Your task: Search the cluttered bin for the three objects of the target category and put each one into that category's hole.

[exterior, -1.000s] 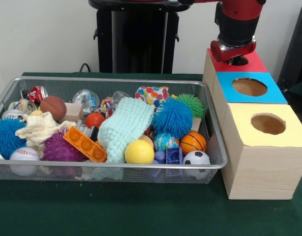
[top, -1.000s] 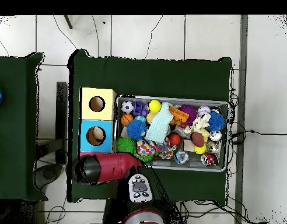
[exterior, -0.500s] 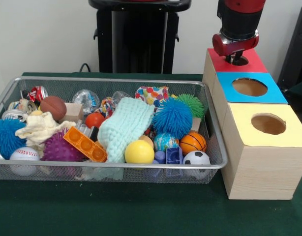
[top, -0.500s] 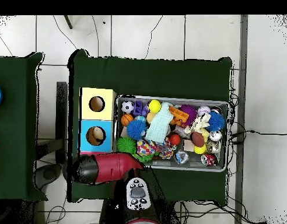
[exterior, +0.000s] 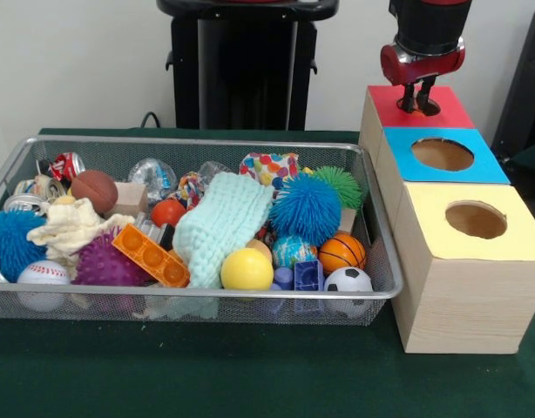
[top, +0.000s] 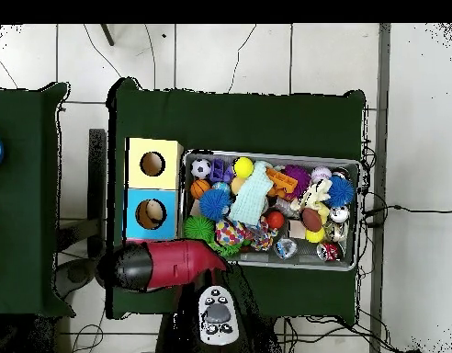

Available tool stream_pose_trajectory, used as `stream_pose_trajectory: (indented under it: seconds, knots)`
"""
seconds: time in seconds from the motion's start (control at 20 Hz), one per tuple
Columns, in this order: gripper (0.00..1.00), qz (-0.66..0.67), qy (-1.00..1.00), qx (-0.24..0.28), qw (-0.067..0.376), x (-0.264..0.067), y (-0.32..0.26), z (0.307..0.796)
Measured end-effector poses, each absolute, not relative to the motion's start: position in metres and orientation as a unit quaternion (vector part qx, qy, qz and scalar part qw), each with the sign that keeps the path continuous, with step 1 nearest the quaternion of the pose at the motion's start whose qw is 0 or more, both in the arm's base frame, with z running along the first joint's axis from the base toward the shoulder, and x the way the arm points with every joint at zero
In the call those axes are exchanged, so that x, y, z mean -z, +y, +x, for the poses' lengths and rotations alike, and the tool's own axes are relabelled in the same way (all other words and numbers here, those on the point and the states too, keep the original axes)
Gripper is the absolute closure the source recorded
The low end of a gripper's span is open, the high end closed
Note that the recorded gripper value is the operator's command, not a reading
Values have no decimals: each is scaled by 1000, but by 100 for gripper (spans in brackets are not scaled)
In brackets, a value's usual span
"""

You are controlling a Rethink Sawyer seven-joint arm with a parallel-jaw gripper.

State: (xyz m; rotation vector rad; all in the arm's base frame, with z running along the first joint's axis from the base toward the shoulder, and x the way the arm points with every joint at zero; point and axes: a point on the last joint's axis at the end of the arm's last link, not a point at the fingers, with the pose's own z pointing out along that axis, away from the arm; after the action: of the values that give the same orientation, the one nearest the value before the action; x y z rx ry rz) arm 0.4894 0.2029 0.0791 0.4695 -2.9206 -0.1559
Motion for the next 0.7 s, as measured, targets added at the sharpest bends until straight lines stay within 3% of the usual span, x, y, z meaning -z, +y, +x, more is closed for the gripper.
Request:
stream_pose_trajectory:
  seconds: [0.05,0.7]
  knots:
    - [0,157,-982,53,91,-81,203,489]
    - [0,153,-982,63,93,-83,211,486]
